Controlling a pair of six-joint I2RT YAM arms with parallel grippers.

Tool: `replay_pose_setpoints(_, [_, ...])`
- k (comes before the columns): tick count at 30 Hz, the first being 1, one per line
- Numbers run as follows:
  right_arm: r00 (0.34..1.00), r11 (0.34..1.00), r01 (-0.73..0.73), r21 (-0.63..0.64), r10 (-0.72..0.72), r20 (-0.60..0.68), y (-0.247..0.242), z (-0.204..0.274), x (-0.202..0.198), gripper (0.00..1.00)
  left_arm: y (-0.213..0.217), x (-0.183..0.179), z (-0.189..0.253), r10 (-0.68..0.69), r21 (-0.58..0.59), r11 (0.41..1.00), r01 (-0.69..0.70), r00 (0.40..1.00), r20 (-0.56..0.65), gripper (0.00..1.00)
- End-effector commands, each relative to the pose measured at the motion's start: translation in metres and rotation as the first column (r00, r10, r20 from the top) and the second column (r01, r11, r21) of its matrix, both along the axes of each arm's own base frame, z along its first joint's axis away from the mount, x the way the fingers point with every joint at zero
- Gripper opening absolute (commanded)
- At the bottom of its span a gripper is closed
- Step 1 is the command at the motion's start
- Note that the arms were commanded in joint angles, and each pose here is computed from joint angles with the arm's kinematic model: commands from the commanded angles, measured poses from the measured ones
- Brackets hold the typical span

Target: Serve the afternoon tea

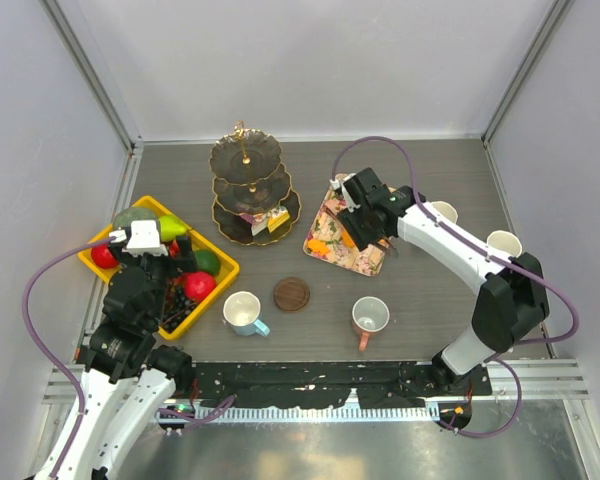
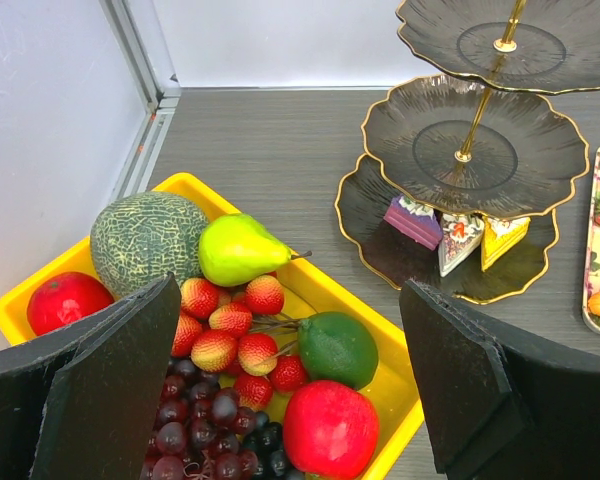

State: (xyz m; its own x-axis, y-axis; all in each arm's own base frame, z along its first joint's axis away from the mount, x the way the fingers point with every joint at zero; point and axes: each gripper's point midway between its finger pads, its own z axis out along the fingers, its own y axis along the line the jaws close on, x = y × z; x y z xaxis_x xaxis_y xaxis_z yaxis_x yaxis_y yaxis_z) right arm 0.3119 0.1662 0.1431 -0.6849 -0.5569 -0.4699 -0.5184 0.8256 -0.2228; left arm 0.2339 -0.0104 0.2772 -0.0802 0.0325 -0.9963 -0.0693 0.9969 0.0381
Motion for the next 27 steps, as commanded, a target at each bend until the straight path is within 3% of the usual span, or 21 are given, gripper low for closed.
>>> replay_pose_setpoints(1, [0.996, 0.995, 0.093, 0.041, -0.093, -0.007, -0.004, -0.009, 0.011, 0.58, -0.003, 0.003, 0.012, -0.012, -0.017, 1.0, 0.013, 0.999, 0.048, 0.99])
replay_pose_setpoints(7, [0.989, 0.989, 0.146, -0.012, -0.146, -0.007, -0.015, -0.029, 0.028, 0.57, -0.003, 0.004, 0.012, -0.011, -0.017, 1.0, 0.012, 0.999, 0.047, 0.99])
replay_pose_setpoints(15, [0.995, 0.994, 0.105, 0.027, -0.105, -0.004, -0.003, -0.037, 0.039, 0.54, -0.003, 0.003, 0.012, -0.012, -0.016, 1.0, 0.013, 0.999, 0.048, 0.99])
replay_pose_setpoints(17, [0.995, 0.995, 0.098, 0.03, -0.098, -0.003, -0.003, -0.037, 0.039, 0.51, -0.003, 0.003, 0.012, -0.012, -0.016, 1.0, 0.013, 0.999, 0.048, 0.99])
replay_pose_setpoints(23, [0.997, 0.996, 0.077, 0.038, -0.078, 0.025, -0.005, -0.027, 0.036, 0.28, -0.004, 0.003, 0.012, -0.019, -0.016, 1.0, 0.019, 0.999, 0.05, 0.99])
replay_pose_setpoints(27, [0.995, 0.995, 0.087, 0.055, -0.089, 0.04, -0.007, -0.016, 0.031, 0.27, -0.004, 0.003, 0.012, -0.02, -0.015, 1.0, 0.021, 0.999, 0.051, 0.99])
